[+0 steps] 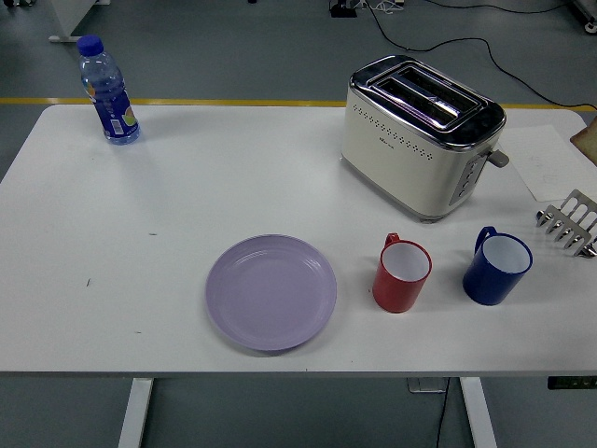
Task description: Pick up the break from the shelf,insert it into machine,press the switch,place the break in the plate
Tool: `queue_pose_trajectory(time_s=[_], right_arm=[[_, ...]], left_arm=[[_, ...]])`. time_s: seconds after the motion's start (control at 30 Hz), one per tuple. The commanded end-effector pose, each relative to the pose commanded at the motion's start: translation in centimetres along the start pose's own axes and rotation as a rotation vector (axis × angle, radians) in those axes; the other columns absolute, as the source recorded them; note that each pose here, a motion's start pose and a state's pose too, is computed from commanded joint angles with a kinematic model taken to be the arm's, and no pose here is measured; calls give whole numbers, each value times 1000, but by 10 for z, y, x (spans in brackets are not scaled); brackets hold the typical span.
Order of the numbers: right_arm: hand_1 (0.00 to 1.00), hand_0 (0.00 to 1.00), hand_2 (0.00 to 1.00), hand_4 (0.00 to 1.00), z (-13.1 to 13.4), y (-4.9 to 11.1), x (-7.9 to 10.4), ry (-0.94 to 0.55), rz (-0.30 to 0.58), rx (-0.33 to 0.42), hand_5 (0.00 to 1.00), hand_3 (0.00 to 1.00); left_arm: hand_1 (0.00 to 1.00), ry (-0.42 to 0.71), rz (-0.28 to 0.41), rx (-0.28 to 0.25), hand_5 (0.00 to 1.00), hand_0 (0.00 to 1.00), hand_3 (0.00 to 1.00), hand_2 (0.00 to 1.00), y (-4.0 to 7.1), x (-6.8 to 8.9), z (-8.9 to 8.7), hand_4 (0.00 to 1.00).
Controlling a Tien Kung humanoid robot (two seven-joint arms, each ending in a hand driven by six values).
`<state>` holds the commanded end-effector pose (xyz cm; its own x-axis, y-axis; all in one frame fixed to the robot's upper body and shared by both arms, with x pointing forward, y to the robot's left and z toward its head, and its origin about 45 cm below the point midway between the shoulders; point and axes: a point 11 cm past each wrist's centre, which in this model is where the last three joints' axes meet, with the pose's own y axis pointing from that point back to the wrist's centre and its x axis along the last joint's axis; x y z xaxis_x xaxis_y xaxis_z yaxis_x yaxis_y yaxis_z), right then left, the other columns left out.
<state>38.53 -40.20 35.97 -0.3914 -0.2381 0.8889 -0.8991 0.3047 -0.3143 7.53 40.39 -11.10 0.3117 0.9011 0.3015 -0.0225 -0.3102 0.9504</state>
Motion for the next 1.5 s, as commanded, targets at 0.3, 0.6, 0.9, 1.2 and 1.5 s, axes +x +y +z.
queue_pose_trajectory(time_s=[0.3, 0.6, 0.9, 1.2, 1.5], right_arm=[[256, 185, 374, 393, -34, -3, 37, -310, 116, 71, 2, 456], [238, 164, 364, 367, -68, -16, 45, -617, 171, 109, 2, 447], [230, 161, 364, 348, -98, -37, 45, -763, 132, 122, 2, 446], [232, 162, 364, 333, -142, -55, 22, -694, 53, 179, 2, 446], [230, 157, 360, 322, -175, -66, -7, -578, -7, 212, 2, 443]], left_arm=[[689, 0, 1, -3, 879, 673, 553, 677, 0, 2, 2, 285], [689, 5, 0, -9, 879, 673, 553, 677, 1, 2, 5, 287], [688, 11, 0, -15, 878, 673, 553, 677, 1, 3, 8, 288], [689, 18, -2, -16, 878, 673, 553, 676, 1, 3, 9, 288], [689, 18, -2, -18, 876, 673, 553, 676, 2, 4, 11, 287]])
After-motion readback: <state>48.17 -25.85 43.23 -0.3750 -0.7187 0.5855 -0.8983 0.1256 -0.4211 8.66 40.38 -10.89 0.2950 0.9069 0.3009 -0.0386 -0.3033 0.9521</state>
